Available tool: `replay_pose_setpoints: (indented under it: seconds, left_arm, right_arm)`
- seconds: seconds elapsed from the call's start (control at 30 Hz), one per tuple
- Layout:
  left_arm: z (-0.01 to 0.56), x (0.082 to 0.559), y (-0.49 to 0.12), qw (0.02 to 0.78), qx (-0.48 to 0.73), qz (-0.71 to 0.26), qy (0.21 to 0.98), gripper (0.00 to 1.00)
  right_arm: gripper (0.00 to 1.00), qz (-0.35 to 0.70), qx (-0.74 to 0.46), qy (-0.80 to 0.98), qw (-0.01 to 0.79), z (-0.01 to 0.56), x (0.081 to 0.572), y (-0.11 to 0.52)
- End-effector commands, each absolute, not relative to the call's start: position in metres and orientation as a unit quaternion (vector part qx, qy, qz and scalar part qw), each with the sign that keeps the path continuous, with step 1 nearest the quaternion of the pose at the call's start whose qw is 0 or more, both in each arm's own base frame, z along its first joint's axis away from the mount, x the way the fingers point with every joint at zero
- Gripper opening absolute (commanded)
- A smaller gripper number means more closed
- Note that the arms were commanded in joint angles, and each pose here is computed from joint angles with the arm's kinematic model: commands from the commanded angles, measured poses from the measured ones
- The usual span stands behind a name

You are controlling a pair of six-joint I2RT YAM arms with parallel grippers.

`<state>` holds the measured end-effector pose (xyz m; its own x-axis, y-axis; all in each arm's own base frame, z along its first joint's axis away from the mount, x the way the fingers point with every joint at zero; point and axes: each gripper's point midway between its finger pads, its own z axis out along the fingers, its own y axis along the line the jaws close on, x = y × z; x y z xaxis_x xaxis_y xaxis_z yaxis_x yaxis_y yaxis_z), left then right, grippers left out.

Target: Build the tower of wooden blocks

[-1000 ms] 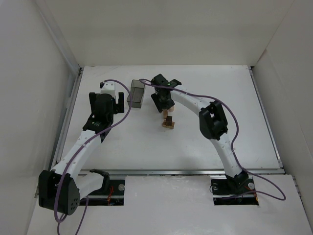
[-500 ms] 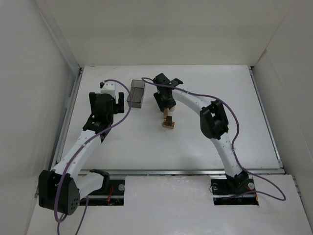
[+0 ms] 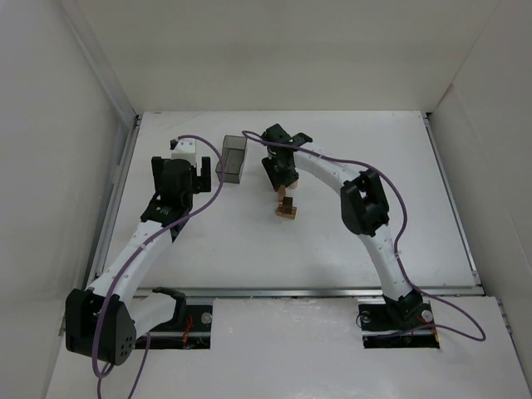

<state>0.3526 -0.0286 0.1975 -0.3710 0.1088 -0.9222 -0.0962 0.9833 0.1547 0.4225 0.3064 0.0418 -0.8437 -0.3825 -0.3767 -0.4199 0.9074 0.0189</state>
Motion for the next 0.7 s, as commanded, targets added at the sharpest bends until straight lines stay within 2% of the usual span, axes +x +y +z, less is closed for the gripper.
replay_pose_setpoints:
  seconds: [0.0,0.53,0.67]
  left_arm:
    - [0.209,0.351,-0.027,0.580,-0.002,0.087,0.810,0.99]
    - [0.204,0.350,-0.026,0.576,0.000,0.088,0.813,0.99]
    - [0.207,0.349,-0.026,0.580,-0.002,0.087,0.810,0.99]
  right_arm:
    - [0.47,0.049,-0.215,0.958,0.182,0.036,0.417,0.313]
    - [0.43,0.038,-0.238,0.959,0.146,0.019,0.400,0.309]
    - [0.18,0.043,-0.237,0.958,0.157,0.023,0.405,0.313]
